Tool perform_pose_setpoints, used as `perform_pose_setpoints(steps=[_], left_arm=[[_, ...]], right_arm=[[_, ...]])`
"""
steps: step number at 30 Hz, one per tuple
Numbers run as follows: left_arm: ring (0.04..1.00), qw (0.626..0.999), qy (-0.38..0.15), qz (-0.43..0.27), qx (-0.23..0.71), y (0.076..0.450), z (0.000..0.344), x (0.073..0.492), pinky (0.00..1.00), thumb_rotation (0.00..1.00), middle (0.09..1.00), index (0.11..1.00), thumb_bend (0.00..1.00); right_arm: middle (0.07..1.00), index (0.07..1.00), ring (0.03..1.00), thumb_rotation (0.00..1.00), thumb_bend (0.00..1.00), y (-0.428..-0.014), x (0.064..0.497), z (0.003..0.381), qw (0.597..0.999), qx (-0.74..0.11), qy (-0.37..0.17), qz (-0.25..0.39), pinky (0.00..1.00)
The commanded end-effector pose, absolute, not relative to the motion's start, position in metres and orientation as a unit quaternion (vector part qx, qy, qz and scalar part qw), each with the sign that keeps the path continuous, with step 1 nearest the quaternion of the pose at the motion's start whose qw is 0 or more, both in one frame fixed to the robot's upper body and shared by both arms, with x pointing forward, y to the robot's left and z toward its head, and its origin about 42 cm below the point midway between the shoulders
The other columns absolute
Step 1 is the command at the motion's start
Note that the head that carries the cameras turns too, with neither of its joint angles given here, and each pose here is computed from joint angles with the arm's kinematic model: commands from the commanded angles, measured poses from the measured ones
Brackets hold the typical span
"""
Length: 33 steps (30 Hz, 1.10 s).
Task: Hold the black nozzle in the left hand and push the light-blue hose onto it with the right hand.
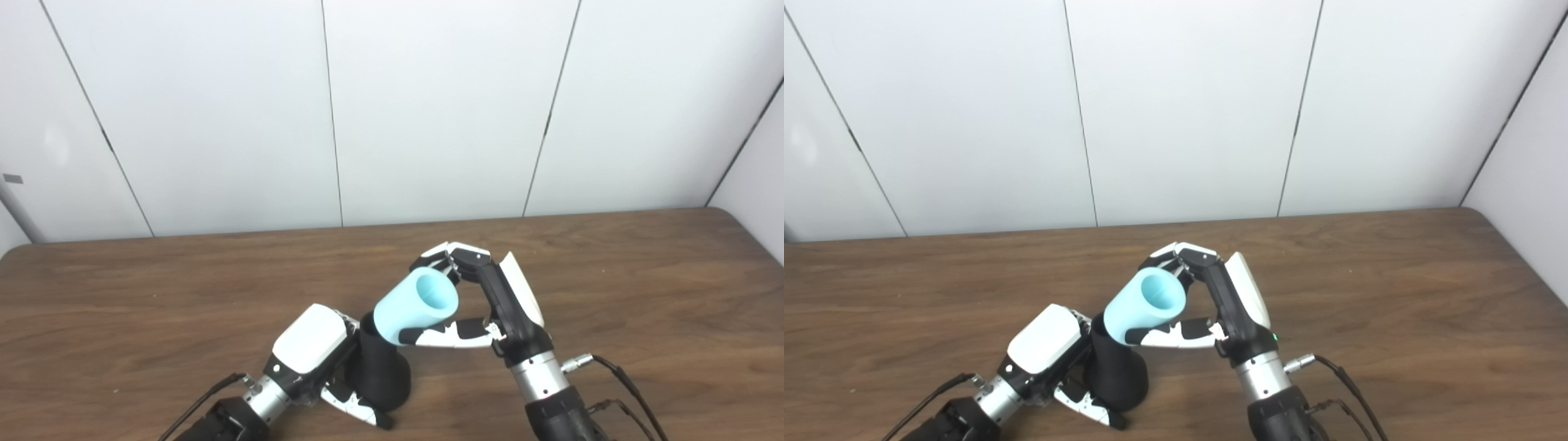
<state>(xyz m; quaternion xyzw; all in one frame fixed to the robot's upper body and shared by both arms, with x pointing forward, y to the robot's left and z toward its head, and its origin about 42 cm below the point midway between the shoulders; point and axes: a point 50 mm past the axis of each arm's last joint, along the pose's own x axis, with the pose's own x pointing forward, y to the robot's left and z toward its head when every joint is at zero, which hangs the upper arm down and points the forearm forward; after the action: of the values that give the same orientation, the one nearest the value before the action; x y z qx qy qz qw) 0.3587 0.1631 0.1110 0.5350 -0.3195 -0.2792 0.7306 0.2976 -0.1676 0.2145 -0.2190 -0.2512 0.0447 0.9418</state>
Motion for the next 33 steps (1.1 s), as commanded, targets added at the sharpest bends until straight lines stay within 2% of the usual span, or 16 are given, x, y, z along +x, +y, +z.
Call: perform_pose_setpoints(steps=[1,4,8,17,25,33], left_arm=[[0.155,0.749,-0.215,-0.353,0.517,0.161,0.031,0.295,0.11,0.04,0.225,0.483,0.52],[0.155,0.750,-0.214,-0.353,0.517,0.161,0.030,0.296,0.11,0.04,0.225,0.483,0.52],[0.147,0.752,-0.215,-0.353,0.514,0.161,0.030,0.296,0.10,0.04,0.215,0.483,0.52],[0.151,0.747,-0.218,-0.356,0.518,0.160,0.030,0.295,0.10,0.04,0.222,0.483,0.52],[0.156,0.743,-0.217,-0.359,0.521,0.159,0.030,0.295,0.11,0.04,0.227,0.483,0.52],[0.151,0.746,-0.219,-0.359,0.516,0.157,0.031,0.295,0.10,0.04,0.224,0.483,0.52]], right_arm=[[0.455,0.534,0.361,0.00,0.52,-0.169,0.302,0.237,0.928,-0.223,-0.297,0.032,0.30],[0.456,0.533,0.366,0.00,0.52,-0.169,0.303,0.239,0.927,-0.224,-0.298,0.030,0.31],[0.454,0.536,0.335,0.00,0.52,-0.169,0.304,0.241,0.925,-0.227,-0.303,0.031,0.27],[0.455,0.535,0.349,0.00,0.52,-0.167,0.304,0.246,0.926,-0.220,-0.305,0.033,0.29],[0.453,0.538,0.306,0.00,0.52,-0.166,0.305,0.249,0.922,-0.230,-0.308,0.034,0.23],[0.454,0.535,0.347,0.00,0.52,-0.162,0.303,0.245,0.924,-0.228,-0.302,0.054,0.28]])
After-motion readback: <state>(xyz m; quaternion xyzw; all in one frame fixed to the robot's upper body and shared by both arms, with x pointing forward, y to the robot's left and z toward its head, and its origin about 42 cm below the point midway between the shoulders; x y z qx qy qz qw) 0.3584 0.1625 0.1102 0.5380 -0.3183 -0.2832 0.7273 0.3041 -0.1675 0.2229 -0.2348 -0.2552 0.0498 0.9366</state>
